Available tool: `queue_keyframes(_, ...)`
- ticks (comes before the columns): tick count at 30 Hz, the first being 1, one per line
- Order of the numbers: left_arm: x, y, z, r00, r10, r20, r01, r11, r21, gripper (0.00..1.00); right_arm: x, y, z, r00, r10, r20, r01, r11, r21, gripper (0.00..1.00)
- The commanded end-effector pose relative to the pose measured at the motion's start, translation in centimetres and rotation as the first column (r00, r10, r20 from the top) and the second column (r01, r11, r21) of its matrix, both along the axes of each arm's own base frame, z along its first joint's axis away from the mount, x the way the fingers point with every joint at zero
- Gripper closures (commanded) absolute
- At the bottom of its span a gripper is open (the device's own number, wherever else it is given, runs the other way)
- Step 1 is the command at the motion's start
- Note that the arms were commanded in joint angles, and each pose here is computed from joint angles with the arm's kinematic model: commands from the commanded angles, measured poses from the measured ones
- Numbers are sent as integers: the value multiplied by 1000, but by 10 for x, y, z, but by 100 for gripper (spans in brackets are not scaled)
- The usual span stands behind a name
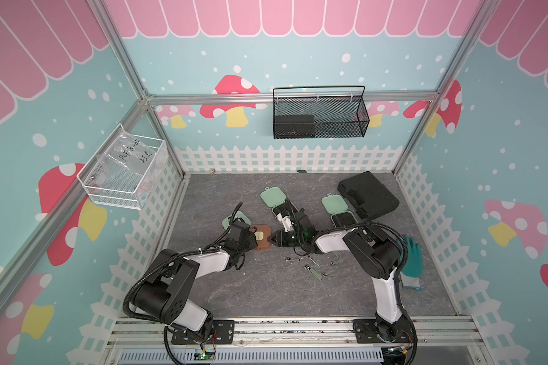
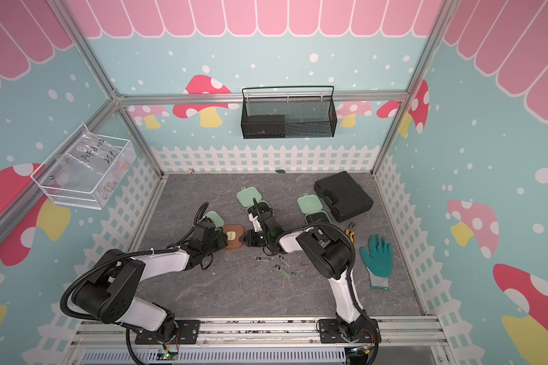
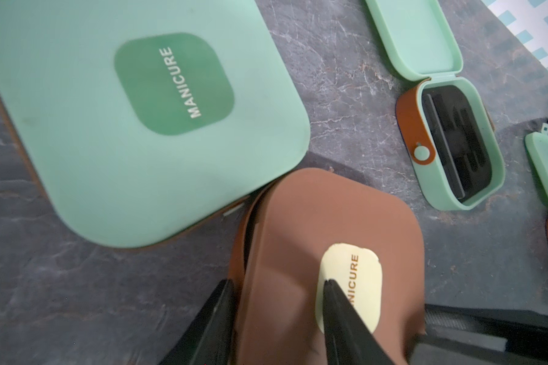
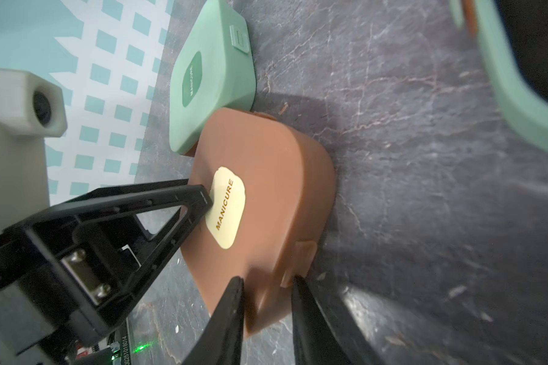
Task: Organize nail clipper sets
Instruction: Close the storage box at the center of the board, then move the storage box to the center of the board.
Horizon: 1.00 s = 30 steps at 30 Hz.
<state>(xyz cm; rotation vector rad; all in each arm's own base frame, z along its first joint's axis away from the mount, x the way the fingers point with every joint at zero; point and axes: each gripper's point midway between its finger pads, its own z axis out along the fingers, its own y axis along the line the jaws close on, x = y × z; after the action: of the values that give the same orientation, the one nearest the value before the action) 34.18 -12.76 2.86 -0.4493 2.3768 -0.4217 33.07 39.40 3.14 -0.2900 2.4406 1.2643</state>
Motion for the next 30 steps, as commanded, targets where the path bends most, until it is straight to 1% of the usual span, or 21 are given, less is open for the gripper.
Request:
queue_keyframes(1,-60,-2,-61,959,-70,-275,74,997,2,55,-75,-15,-80,949,84,-303,-122,986,-111,73)
queue_keyframes(5,-59,-2,-57,960,-69,-272,74,997,8,55,-72,-14,-77,952,84,-294,-119,987,-103,73)
queue_keyframes(9,-51,7,-37,968,-39,-248,58,996,69,52,-67,-8,-73,955,91,-281,-122,988,-97,73)
queue_keyframes(11,-44,17,-19,974,1,-225,29,991,128,49,-63,-5,-72,957,87,-278,-118,988,-96,73)
queue_keyframes(14,-36,39,12,980,90,-178,-47,972,230,41,-56,1,-70,959,82,-270,-112,989,-101,72)
queue_keyframes(16,-31,49,32,980,135,-145,-93,959,266,39,-51,7,-70,960,84,-267,-114,988,-101,72)
queue_keyframes(18,-27,70,43,971,205,-121,-161,940,299,38,-48,15,-68,961,87,-263,-117,988,-100,72)
queue_keyframes(23,-31,97,44,946,294,-133,-250,929,274,38,-42,41,-65,963,104,-249,-135,984,-113,70)
queue_keyframes(25,-33,100,46,945,304,-124,-266,930,252,38,-37,50,-61,968,110,-227,-143,980,-136,69)
queue_keyframes(27,-35,102,50,944,311,-109,-279,930,238,38,-32,59,-53,971,121,-207,-151,980,-133,68)
queue_keyframes(28,-35,97,51,949,293,-114,-266,942,206,38,-28,61,-48,973,124,-195,-152,979,-137,66)
queue_keyframes(30,-37,93,57,954,278,-110,-256,950,176,38,-16,63,-36,981,129,-145,-153,973,-173,63)
